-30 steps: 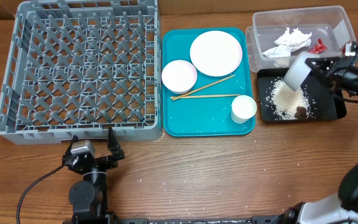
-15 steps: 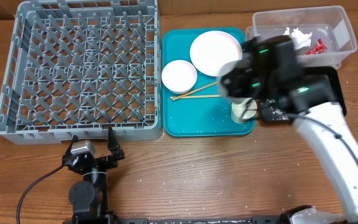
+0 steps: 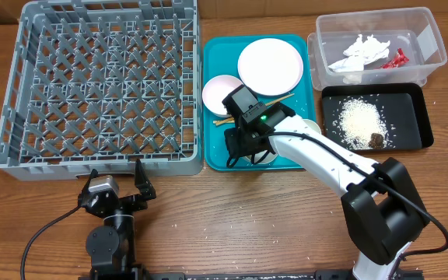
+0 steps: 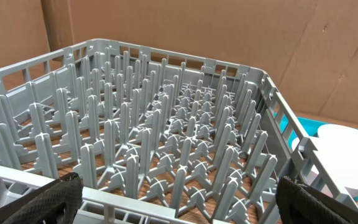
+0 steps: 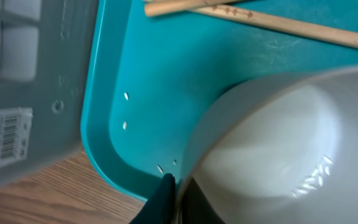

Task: Sort waste into correct bins and load items into the dishwasher
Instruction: 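Set the emptied bowl back on the teal tray, release, then grasp the white cup with the right gripper, then lift the cup toward the left gripper and hand it over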

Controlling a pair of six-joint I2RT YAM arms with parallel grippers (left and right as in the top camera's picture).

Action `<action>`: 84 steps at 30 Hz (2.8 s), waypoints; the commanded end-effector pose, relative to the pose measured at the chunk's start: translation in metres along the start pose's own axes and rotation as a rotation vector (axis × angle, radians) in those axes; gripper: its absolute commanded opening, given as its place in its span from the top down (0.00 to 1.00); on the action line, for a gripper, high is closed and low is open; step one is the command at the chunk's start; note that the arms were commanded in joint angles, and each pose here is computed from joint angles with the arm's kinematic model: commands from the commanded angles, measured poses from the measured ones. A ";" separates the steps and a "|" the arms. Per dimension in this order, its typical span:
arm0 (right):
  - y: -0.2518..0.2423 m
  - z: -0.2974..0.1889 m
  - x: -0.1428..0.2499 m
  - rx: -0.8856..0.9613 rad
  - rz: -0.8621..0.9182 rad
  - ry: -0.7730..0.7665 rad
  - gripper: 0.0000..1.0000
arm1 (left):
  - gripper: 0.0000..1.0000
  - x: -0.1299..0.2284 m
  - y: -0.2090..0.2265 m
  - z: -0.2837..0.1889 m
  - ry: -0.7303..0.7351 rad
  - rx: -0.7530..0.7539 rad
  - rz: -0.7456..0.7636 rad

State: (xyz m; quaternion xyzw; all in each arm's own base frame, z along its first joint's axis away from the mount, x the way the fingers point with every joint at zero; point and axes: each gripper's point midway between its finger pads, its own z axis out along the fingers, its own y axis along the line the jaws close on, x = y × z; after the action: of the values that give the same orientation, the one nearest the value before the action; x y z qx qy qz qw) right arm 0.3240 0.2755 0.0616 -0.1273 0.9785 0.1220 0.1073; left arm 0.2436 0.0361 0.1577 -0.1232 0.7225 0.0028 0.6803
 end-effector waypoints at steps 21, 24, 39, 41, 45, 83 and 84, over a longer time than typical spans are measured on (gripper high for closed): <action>-0.098 -0.142 -0.070 0.027 0.329 -0.071 0.64 | 0.00 0.000 0.000 0.000 -0.003 0.002 0.026; -0.124 -0.144 -0.056 0.166 0.410 -0.048 0.61 | 0.00 0.000 0.000 0.000 -0.003 0.002 0.025; -0.192 -0.100 0.008 0.280 0.630 0.143 0.46 | 0.00 0.000 0.000 0.000 -0.003 0.002 0.026; -0.195 -0.081 0.013 0.272 0.631 0.142 0.46 | 0.00 0.000 0.000 0.000 -0.003 0.002 0.026; -0.197 -0.066 0.018 0.261 0.633 0.141 0.46 | 0.00 0.000 0.000 0.000 -0.003 0.002 0.025; -0.096 -0.207 -0.050 -0.251 0.363 -0.143 0.96 | 0.00 -0.069 -0.057 -0.019 -0.169 0.398 -0.599; -0.093 -0.208 -0.053 -0.270 0.356 -0.152 0.96 | 0.00 -0.066 -0.059 -0.019 -0.148 0.408 -0.641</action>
State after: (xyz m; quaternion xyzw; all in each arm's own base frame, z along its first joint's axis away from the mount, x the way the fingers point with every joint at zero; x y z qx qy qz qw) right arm 0.3606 0.1310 0.2296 0.0709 0.9635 0.2284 0.1203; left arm 0.2403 0.0105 0.2322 -0.1563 0.6006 -0.1790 0.7634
